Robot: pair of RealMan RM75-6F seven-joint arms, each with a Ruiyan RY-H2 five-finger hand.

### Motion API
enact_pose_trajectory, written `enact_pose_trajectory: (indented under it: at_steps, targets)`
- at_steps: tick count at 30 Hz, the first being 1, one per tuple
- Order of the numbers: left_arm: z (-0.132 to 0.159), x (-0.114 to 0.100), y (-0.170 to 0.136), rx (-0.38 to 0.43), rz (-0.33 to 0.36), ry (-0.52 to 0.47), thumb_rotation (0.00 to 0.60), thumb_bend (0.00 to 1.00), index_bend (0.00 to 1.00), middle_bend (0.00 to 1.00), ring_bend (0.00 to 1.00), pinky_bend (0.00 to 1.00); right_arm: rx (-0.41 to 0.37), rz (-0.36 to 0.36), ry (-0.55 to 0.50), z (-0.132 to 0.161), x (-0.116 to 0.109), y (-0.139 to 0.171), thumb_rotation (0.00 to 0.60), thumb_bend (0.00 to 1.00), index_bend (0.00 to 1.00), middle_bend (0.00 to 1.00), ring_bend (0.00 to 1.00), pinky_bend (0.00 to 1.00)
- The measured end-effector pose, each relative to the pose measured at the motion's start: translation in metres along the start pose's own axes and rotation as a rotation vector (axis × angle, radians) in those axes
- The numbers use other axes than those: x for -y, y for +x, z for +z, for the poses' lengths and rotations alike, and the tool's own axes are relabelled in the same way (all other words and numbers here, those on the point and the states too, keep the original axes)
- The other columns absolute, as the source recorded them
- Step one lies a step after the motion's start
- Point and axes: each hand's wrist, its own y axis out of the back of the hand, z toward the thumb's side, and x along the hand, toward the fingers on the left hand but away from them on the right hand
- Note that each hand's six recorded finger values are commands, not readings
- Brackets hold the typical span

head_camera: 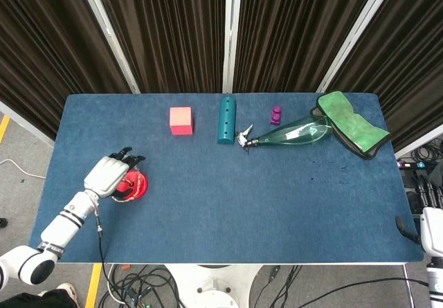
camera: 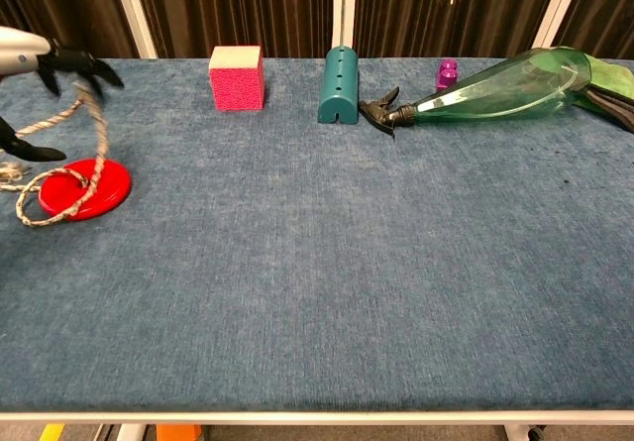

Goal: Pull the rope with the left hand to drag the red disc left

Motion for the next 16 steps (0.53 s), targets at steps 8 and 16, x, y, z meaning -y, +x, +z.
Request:
enact_pose_trajectory:
  at_steps: [8, 16]
  targets:
    - [-0.035, -0.015, -0.043, -0.118, 0.056, 0.012, 0.6, 0.21, 0.1, 0.04, 0.0, 0.21, -0.006, -0.009, 0.001, 0.001, -0.003, 0.0, 0.6, 0.21, 0.0, 0.0, 0.0, 0.0]
    - [-0.071, -0.007, -0.112, -0.297, 0.256, 0.02, 0.6, 0.19, 0.1, 0.06, 0.0, 0.2, -0.016, -0.015, -0.006, 0.007, -0.005, 0.0, 0.6, 0.21, 0.0, 0.0, 0.0, 0.0]
